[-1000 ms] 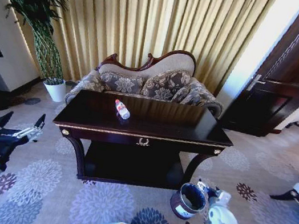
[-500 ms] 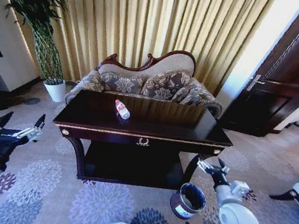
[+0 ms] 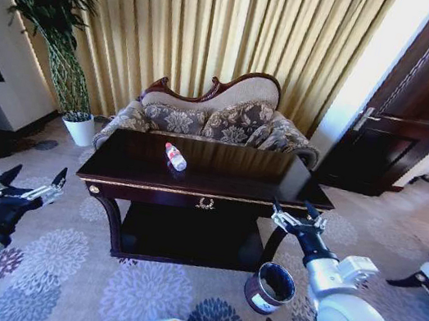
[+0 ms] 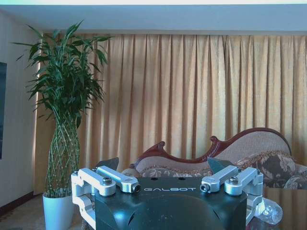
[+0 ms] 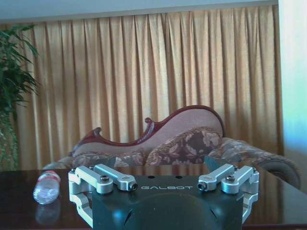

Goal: Move to the front of the table and place the trash on the table into the trash bin.

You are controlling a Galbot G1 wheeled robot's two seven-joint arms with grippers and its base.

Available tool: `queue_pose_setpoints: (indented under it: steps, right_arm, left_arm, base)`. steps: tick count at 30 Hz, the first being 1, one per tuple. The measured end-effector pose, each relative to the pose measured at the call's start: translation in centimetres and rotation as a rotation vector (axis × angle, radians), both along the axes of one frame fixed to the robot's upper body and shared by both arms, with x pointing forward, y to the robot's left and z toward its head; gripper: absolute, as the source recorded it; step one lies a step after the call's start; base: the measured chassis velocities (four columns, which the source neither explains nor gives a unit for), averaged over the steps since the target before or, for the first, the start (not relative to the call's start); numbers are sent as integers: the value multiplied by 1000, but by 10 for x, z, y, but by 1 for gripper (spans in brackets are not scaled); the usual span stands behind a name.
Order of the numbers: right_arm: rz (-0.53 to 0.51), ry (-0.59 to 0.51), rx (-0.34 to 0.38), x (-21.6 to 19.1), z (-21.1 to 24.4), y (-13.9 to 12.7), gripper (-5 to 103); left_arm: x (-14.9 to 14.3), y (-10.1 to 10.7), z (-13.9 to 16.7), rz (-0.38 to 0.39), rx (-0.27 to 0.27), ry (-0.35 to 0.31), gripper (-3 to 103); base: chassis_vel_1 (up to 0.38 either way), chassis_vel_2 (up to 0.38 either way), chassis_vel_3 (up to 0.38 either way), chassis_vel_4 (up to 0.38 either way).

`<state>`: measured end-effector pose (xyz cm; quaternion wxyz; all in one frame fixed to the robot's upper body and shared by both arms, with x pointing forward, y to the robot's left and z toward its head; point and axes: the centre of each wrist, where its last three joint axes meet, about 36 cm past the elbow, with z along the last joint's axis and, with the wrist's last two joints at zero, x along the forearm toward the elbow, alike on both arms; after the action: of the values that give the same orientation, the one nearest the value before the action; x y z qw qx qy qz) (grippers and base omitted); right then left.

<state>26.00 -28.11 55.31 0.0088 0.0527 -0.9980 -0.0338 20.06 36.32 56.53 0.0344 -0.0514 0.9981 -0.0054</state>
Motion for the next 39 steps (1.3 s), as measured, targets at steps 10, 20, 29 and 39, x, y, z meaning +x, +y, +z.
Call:
queue_pose_setpoints:
  steps: [10, 20, 29, 39]
  right_arm:
    - [7, 14, 5, 4, -5, -1, 100]
    - [1, 16, 3, 6, -7, -3, 100]
    - [1, 20, 0, 6, -8, -3, 100]
    - [2, 24, -8, 6, -9, -4, 100]
  left_arm:
    - [0, 1, 1, 6, 0, 11, 100]
    - [-1, 1, 1, 8, -1, 7, 100]
    - [-2, 1, 0, 11, -2, 5, 100]
    - [-3, 2, 1, 15, 3, 3, 100]
  base:
    - [0, 0, 0, 0]
    - [-71, 78, 86, -79]
    - [-105, 91, 98, -103]
    - [-79, 87, 91, -88]
